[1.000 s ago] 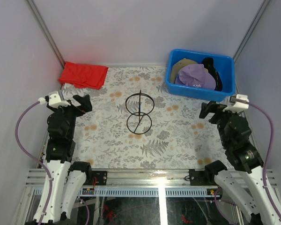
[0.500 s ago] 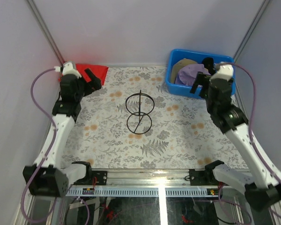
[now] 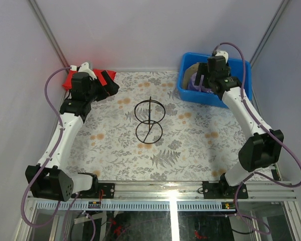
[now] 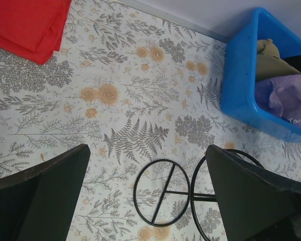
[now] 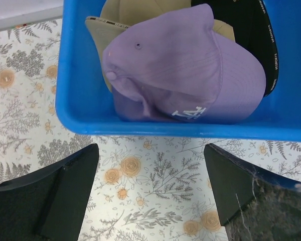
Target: Stack the hats
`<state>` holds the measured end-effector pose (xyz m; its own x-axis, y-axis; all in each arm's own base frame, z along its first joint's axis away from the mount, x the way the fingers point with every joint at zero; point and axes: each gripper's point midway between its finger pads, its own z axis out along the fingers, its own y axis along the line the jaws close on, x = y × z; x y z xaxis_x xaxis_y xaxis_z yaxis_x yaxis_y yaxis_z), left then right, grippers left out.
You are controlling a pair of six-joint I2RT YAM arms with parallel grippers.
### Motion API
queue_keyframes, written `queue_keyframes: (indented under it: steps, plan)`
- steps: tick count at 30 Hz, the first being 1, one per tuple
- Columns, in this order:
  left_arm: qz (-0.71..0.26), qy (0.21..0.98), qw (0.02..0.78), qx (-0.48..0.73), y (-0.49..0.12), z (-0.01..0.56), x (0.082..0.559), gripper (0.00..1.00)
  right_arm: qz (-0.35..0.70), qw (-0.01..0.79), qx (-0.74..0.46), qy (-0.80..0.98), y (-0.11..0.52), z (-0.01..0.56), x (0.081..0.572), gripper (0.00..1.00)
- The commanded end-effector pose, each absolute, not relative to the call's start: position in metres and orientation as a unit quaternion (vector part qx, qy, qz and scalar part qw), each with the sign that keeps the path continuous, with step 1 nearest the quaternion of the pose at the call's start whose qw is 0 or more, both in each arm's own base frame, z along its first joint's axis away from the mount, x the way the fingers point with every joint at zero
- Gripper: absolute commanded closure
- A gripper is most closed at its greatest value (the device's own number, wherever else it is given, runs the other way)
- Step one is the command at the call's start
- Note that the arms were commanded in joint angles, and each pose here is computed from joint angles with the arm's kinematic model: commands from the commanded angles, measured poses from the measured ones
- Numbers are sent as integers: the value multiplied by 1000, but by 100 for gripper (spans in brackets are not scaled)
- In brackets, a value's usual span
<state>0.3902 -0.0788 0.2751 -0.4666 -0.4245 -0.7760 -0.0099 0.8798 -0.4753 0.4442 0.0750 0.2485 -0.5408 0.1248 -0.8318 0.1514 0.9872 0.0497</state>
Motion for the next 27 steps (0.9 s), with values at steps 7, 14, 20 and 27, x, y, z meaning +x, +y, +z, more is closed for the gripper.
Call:
queue_keyframes:
  steps: [7, 14, 20, 27]
  plan:
    - [-218, 834, 494, -113, -86, 281, 387, 3, 8, 473, 163, 866, 73, 247, 505, 12]
    - [-224, 839, 483, -113, -90, 273, 391, 3, -24, 456, 196, 868, 68, 229, 539, 15]
    - [-222, 842, 479, -114, -90, 270, 393, 3, -34, 442, 208, 872, 66, 208, 555, 17]
    - [-216, 847, 472, -114, -89, 266, 393, 3, -65, 436, 217, 871, 55, 198, 551, 53]
